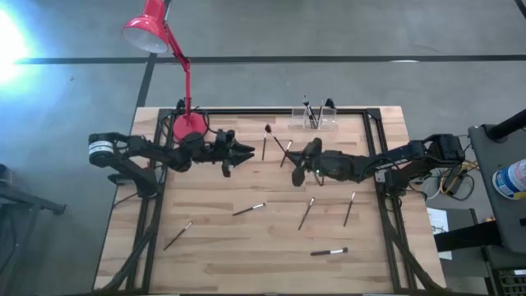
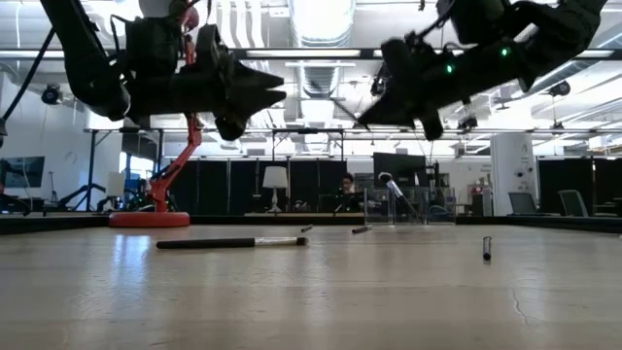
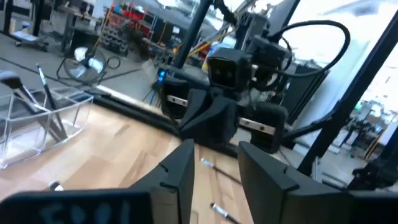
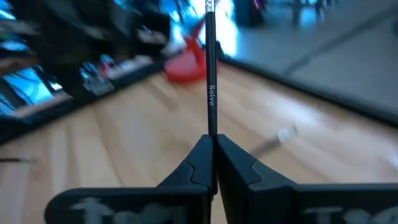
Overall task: Put items in baskets/containers
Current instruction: Put the eyebrow brush into the transparent organizer
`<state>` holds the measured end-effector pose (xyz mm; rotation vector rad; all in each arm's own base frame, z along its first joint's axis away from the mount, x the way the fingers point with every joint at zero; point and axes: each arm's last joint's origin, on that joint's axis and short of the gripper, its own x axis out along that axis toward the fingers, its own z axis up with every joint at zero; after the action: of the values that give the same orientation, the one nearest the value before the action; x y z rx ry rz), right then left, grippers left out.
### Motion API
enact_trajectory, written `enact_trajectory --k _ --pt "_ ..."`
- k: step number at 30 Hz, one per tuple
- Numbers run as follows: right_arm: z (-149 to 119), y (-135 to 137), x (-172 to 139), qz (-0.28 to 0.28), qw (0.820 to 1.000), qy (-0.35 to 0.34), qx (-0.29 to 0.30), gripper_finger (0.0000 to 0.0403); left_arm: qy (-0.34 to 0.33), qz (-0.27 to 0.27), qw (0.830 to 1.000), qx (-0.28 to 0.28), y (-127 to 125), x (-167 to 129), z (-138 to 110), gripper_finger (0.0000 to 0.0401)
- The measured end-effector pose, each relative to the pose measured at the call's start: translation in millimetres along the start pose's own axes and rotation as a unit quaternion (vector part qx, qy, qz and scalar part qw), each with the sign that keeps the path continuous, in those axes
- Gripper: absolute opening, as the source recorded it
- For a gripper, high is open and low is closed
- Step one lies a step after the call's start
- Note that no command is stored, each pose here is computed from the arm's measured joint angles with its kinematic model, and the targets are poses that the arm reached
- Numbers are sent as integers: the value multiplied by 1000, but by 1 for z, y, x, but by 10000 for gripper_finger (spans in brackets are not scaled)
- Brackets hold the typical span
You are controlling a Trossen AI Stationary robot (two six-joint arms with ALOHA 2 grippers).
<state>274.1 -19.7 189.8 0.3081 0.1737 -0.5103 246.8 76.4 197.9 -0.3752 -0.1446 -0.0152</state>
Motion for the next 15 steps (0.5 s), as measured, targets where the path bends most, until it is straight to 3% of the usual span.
enact_trajectory --k 10,15 --pt "16 16 2 111 988 -106 -20 8 -47 -33 998 -5 -10 8 13 117" --pt "16 24 14 142 983 -114 -20 8 -61 -46 997 5 -16 16 21 117"
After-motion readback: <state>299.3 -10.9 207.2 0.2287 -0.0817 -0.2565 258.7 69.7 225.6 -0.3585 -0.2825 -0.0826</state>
